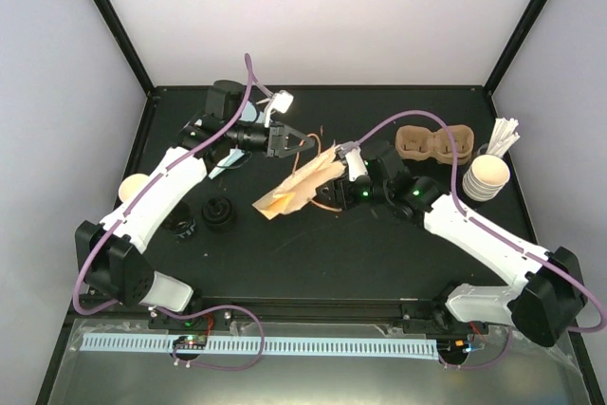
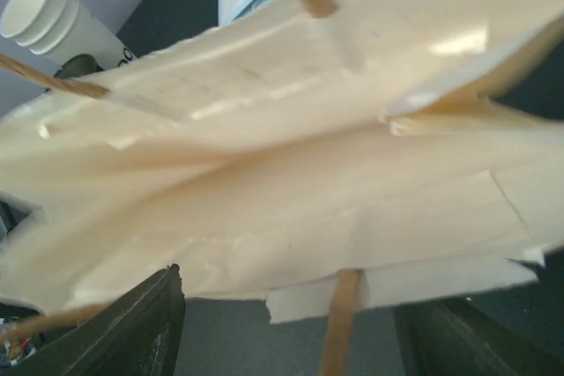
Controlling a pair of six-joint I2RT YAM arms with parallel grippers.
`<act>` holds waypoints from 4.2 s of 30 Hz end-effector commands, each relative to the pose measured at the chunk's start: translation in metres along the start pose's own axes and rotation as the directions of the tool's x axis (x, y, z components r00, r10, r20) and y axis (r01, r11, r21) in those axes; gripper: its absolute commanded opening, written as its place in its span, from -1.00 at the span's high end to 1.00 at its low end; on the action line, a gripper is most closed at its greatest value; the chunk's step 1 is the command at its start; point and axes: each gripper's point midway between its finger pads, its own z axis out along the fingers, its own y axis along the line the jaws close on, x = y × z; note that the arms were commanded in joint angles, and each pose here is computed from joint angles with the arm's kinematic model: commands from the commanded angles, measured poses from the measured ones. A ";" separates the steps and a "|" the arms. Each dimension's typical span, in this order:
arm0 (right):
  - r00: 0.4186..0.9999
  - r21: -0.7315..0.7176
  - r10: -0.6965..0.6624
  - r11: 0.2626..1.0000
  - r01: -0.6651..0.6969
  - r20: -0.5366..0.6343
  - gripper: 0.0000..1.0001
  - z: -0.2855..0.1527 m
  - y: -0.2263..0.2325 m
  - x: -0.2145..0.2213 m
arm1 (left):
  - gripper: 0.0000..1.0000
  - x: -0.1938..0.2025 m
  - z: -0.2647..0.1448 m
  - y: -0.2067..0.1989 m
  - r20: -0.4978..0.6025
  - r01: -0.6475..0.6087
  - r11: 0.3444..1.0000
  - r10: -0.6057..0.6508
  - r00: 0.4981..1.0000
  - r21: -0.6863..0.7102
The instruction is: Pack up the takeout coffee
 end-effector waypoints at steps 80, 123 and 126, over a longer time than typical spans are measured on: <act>0.934 0.196 -0.126 0.979 0.062 0.334 -0.91 -0.087 -0.013 -0.038 | 0.97 0.030 0.029 -0.003 -0.148 -0.207 0.962 0.182 0.972 -0.177; 0.952 -0.026 -0.278 0.959 0.283 0.128 0.98 -0.018 0.020 0.016 | 0.97 0.026 0.029 -0.024 -0.155 -0.219 0.971 0.202 0.967 -0.101; 0.946 0.049 -0.307 0.952 0.303 0.106 0.98 -0.006 0.015 0.020 | 0.97 0.025 0.027 -0.029 -0.147 -0.220 0.971 0.206 0.967 -0.088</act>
